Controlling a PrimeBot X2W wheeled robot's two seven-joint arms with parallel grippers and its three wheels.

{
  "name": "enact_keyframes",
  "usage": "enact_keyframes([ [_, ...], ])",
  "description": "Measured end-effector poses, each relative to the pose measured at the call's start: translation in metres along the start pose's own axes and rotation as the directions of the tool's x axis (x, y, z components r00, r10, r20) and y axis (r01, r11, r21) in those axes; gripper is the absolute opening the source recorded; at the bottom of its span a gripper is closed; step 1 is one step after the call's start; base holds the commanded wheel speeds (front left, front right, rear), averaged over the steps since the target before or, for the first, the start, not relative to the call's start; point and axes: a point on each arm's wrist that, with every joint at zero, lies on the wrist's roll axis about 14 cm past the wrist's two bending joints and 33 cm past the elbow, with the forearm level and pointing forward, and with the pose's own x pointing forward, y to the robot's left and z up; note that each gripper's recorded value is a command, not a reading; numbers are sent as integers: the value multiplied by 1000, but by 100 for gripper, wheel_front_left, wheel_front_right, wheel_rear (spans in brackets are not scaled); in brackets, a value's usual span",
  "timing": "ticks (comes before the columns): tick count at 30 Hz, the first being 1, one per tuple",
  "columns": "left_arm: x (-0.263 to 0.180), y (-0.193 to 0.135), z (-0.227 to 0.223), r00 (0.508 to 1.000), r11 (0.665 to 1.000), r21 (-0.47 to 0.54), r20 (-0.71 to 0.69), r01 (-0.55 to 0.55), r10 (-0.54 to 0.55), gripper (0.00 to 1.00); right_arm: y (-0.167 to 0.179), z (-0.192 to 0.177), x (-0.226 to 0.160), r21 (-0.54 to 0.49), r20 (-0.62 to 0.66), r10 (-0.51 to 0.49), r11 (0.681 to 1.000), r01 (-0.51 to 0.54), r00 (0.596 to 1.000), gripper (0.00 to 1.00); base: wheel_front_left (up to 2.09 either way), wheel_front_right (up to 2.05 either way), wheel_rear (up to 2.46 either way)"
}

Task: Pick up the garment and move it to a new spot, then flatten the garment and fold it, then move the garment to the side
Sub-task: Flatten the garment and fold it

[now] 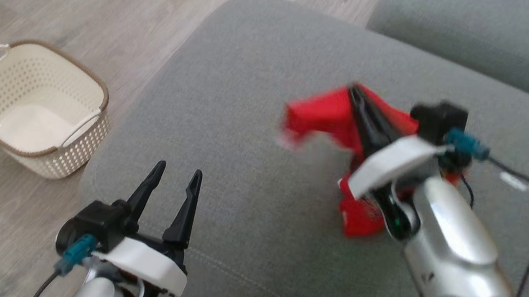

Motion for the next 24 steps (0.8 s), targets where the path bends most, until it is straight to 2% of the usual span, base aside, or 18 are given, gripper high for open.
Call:
enact_keyframes([
  [5,-10,-1,-2,1000,1000,-8,2,2,-2,100,43,76,11,147,202,96,981,-127,975,0,0,0,0],
  [7,-13,0,-4,1000,1000,-12,-2,-1,1,100,47,99,12,202,261,96,968,-151,961,0,0,0,0],
  [9,-14,-2,-5,1000,1000,-16,-4,4,-4,100,34,112,12,262,287,48,957,-127,957,0,0,0,0],
  [12,-11,-5,-6,1000,1000,-16,-8,14,-14,100,-11,97,8,358,245,-98,934,4,965,0,0,0,0],
  [15,-8,-7,-11,999,1000,-13,-28,20,-20,100,-70,48,-6,431,108,-278,878,207,955,0,0,0,0],
  [17,-4,-9,-16,999,1000,-12,-46,26,-27,100,-107,6,-25,405,-16,-378,844,352,926,0,0,0,0],
  [18,-2,-11,-18,998,999,-10,-56,31,-31,100,-129,-16,-40,378,-82,-432,820,429,898,10,0,0,0],
  [19,1,-12,-21,997,999,-9,-66,36,-36,100,-154,-37,-60,343,-152,-493,786,514,856,100,0,0,0],
  [21,7,-17,-26,995,999,-11,-84,50,-51,100,-207,-64,-107,284,-244,-614,695,661,751,100,0,0,0],
  [22,11,-19,-27,994,998,-10,-90,58,-58,100,-231,-65,-126,281,-253,-666,644,712,702,100,0,0,0],
  [23,15,-21,-28,994,998,-8,-92,65,-65,100,-251,-63,-142,289,-248,-709,596,749,660,100,0,0,0],
  [24,20,-22,-28,993,998,-5,-93,69,-70,100,-265,-60,-151,291,-236,-738,568,770,633,100,0,0,0],
])
